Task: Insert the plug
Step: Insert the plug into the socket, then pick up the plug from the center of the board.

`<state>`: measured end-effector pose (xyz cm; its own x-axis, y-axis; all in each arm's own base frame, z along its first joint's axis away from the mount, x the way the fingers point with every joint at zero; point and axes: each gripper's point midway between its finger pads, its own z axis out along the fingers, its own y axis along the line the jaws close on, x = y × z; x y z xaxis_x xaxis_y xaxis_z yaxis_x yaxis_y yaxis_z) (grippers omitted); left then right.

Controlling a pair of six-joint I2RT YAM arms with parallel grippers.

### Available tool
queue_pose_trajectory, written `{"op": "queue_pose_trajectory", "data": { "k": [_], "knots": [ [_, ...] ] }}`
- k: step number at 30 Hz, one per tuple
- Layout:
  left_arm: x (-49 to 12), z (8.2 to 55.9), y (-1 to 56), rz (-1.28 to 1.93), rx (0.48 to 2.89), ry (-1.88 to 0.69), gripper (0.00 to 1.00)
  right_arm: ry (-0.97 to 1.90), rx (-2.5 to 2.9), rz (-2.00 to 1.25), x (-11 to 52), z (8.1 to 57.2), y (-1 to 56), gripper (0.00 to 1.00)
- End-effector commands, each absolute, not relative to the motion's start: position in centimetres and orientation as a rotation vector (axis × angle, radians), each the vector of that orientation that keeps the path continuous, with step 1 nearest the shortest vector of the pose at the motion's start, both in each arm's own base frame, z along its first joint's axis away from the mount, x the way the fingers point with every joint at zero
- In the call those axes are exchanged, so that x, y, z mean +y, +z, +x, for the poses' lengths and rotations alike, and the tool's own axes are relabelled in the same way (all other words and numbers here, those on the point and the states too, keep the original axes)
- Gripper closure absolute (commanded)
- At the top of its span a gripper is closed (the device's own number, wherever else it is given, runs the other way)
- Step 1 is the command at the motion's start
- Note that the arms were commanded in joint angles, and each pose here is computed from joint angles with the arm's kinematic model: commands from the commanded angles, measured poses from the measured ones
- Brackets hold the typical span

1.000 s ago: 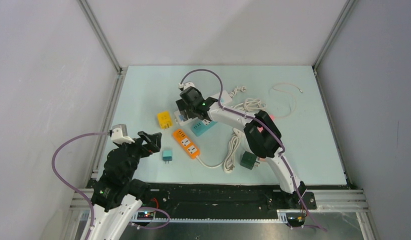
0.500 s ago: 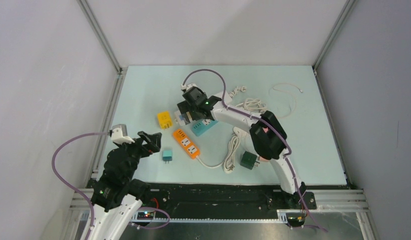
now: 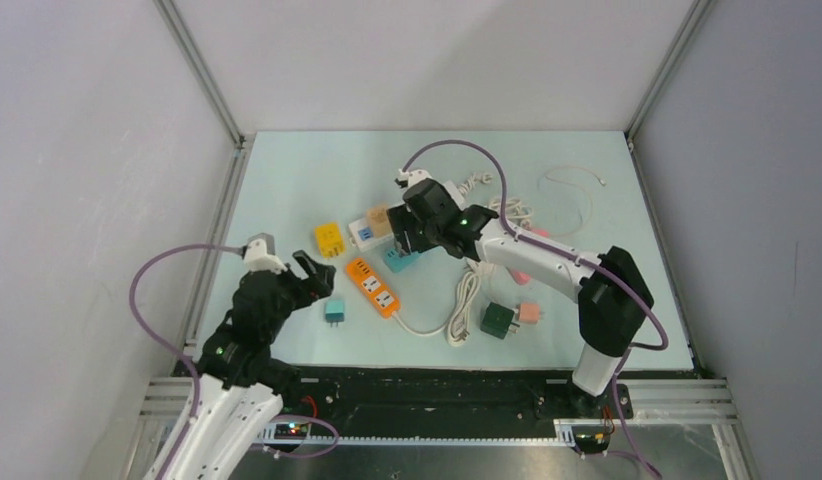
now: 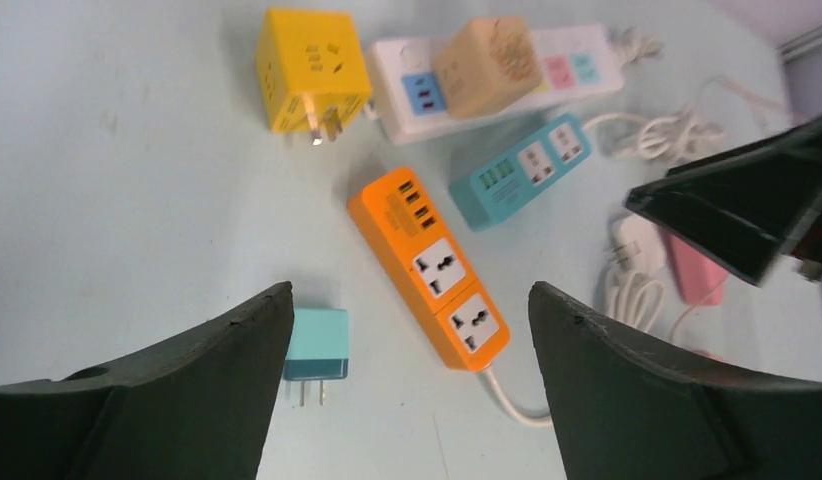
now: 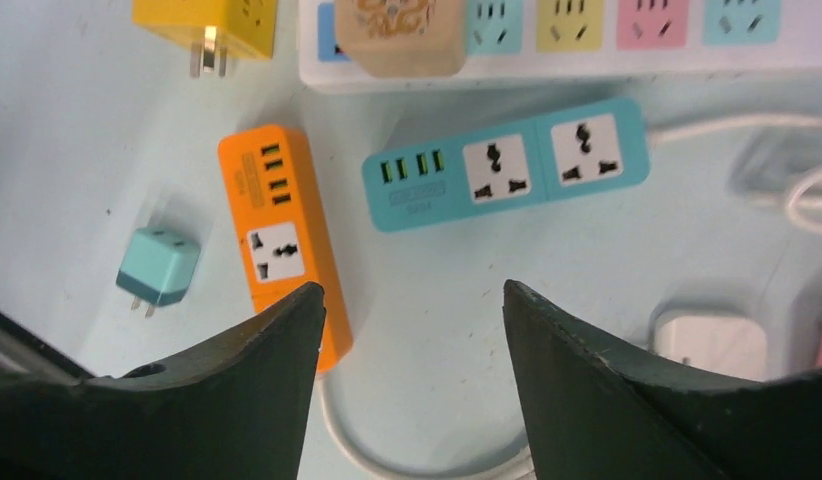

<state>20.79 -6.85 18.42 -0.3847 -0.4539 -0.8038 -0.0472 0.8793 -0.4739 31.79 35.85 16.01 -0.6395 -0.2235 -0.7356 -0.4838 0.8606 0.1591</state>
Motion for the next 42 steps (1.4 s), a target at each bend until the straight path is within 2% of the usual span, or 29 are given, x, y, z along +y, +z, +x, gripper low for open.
{"op": "queue_pose_trajectory", "data": {
  "k": [1,4,11,16,20,23,30,42],
  "knots": [
    [-8.0,21.7,15.9,-0.407,2.062,-0.459,0.11,0.517,2.374,-0.500,35.6,28.9,14.8,0.33],
    [-7.9,21.9,13.8,-0.440,2.134,-0.416,0.17,0.555,2.406,-0.500,35.6,27.7,14.2,0.34],
    [-7.8,20.8,8.7,-0.527,2.255,-0.318,0.15,0.626,2.393,-0.500,36.4,27.0,13.9,0.35],
    [-6.7,20.6,6.7,-0.566,2.278,-0.200,0.14,0.769,2.457,-0.416,37.2,26.2,13.9,0.42],
    [-6.9,20.6,6.1,-0.497,2.294,-0.145,0.15,0.819,2.468,-0.419,37.6,25.9,13.6,0.43],
    [-8.7,21.1,6.4,-0.428,2.290,-0.225,0.15,0.829,2.470,-0.426,37.8,25.9,13.5,0.44],
    [-7.3,20.8,4.3,-0.472,2.301,-0.127,0.20,0.838,2.473,-0.439,37.8,25.8,13.4,0.45],
    [-8.3,21.5,4.7,-0.425,2.317,-0.150,0.19,0.892,2.462,-0.480,38.6,24.5,14.3,0.48]
  ]
}}
